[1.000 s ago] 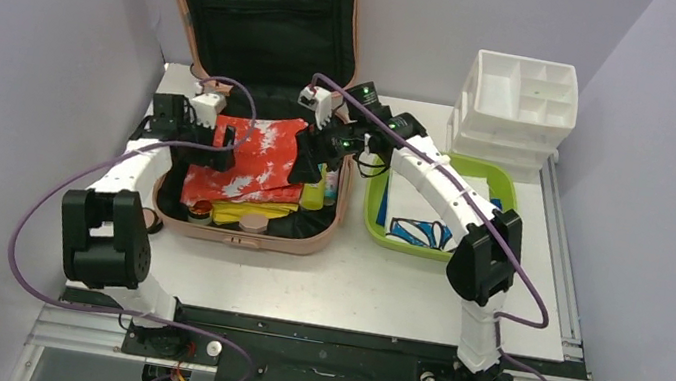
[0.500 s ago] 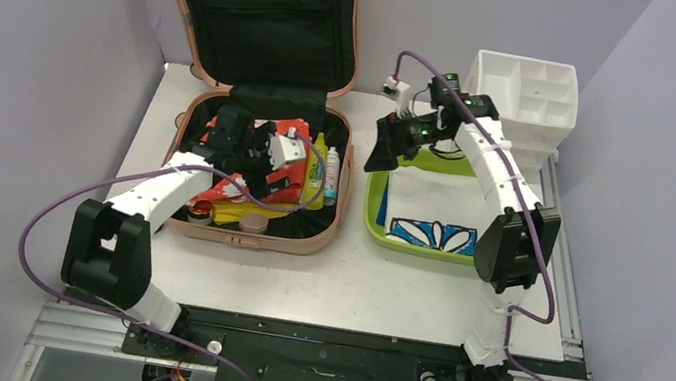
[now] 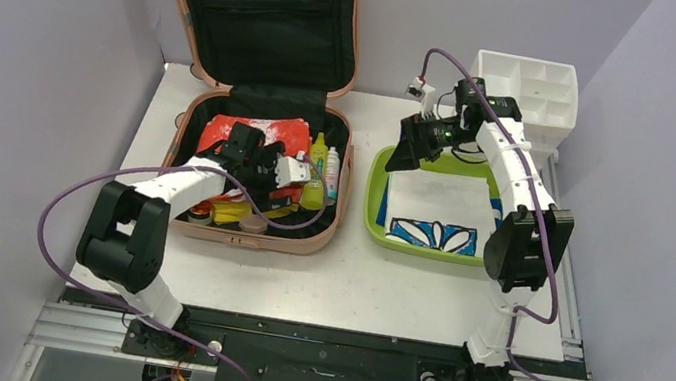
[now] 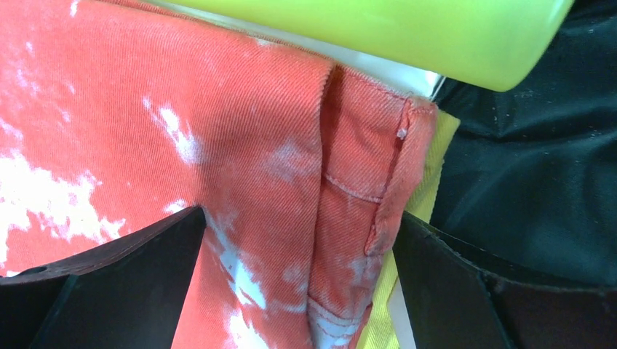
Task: Open, take out, and arrange the luggage
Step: Pick up the clothes from the luggage.
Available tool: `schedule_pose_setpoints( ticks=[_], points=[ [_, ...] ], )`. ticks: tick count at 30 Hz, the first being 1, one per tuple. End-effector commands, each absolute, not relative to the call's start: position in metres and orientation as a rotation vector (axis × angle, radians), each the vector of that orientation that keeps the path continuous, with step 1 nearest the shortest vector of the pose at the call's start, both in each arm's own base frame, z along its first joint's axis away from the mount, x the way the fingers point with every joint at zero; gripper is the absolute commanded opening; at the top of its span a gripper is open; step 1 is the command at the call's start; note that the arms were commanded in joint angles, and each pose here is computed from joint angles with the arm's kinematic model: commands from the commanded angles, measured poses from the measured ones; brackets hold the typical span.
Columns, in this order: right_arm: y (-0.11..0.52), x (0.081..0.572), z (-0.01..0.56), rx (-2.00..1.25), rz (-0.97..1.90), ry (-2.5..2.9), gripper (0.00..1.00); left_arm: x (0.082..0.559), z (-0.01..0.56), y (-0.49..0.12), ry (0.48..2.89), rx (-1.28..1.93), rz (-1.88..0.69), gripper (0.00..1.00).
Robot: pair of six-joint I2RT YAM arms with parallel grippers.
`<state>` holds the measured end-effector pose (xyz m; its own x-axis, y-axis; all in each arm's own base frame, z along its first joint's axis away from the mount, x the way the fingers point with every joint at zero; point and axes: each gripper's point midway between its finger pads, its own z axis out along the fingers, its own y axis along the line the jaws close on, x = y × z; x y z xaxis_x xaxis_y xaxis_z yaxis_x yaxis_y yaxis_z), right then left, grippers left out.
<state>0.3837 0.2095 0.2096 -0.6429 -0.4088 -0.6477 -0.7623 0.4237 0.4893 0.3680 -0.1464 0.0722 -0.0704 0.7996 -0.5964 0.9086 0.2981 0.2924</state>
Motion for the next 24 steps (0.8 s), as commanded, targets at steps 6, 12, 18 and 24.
schedule_pose_setpoints(
  ticks=[6,12,18,24],
  points=[
    [0.215,0.383,0.228,-1.012,1.137,2.172,0.77,0.392,0.062,-0.158,1.862,1.44,-0.077,0.86],
    [0.221,0.38,0.23,-1.013,1.169,2.17,0.77,0.397,0.077,-0.151,1.896,1.357,-0.094,0.59],
    [0.238,0.371,0.235,-1.074,1.175,2.145,0.77,0.405,0.103,-0.14,1.92,1.231,-0.187,0.34],
    [0.258,0.361,0.237,-1.141,1.179,2.129,0.78,0.405,0.115,-0.136,1.936,1.177,-0.254,0.43]
  ],
)
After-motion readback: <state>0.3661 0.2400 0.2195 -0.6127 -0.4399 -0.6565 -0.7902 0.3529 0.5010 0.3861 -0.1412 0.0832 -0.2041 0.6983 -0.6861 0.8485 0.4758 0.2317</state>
